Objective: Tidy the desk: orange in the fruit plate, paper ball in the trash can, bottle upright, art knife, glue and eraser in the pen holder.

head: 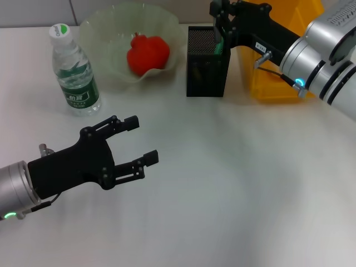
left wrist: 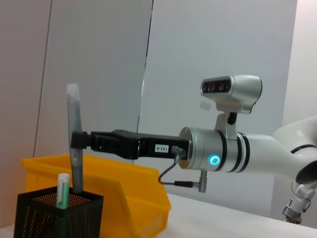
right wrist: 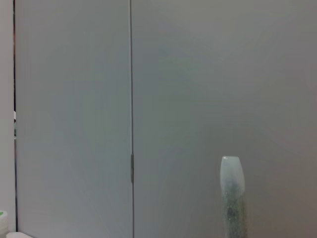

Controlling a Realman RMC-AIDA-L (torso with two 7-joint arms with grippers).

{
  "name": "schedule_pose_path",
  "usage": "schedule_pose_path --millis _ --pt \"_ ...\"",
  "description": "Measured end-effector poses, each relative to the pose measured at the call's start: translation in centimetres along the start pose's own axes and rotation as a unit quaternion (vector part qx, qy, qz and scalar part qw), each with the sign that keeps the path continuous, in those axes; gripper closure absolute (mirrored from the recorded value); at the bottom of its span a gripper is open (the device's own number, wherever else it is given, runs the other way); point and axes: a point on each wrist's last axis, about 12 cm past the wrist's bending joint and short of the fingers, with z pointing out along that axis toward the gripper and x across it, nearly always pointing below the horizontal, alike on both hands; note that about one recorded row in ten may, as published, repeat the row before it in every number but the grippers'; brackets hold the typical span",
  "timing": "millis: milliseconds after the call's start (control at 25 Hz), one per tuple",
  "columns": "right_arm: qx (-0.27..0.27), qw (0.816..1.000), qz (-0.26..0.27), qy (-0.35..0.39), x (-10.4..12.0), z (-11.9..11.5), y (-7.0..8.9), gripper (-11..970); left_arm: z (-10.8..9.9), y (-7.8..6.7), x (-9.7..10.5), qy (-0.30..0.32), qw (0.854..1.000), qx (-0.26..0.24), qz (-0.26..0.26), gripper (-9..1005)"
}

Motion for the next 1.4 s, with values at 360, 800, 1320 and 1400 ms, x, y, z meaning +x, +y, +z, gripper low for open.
schedule_pose_path --millis 360,800,1320,1400 --pt "0.003 1.0 0.001 0.008 0.2 0.0 -0.03 827 0.2 0.11 -0.16 -0.005 1.0 -0.001 -0.002 154" --pt "0.003 1.0 0.003 0.009 0.25 -0.04 -0.04 822 0.19 0.0 -0.11 -0.007 1.0 0.001 -0.005 154" --pt "0.007 1.0 0.006 0.008 0.44 -0.36 -0.1 740 0.11 -0.04 -0.15 -0.008 1.0 0.002 -0.003 154" --pt "0.007 1.0 0.006 0.008 0.44 -0.36 -0.1 670 0.12 -0.05 -0.15 -0.008 1.0 0.002 -0.003 154"
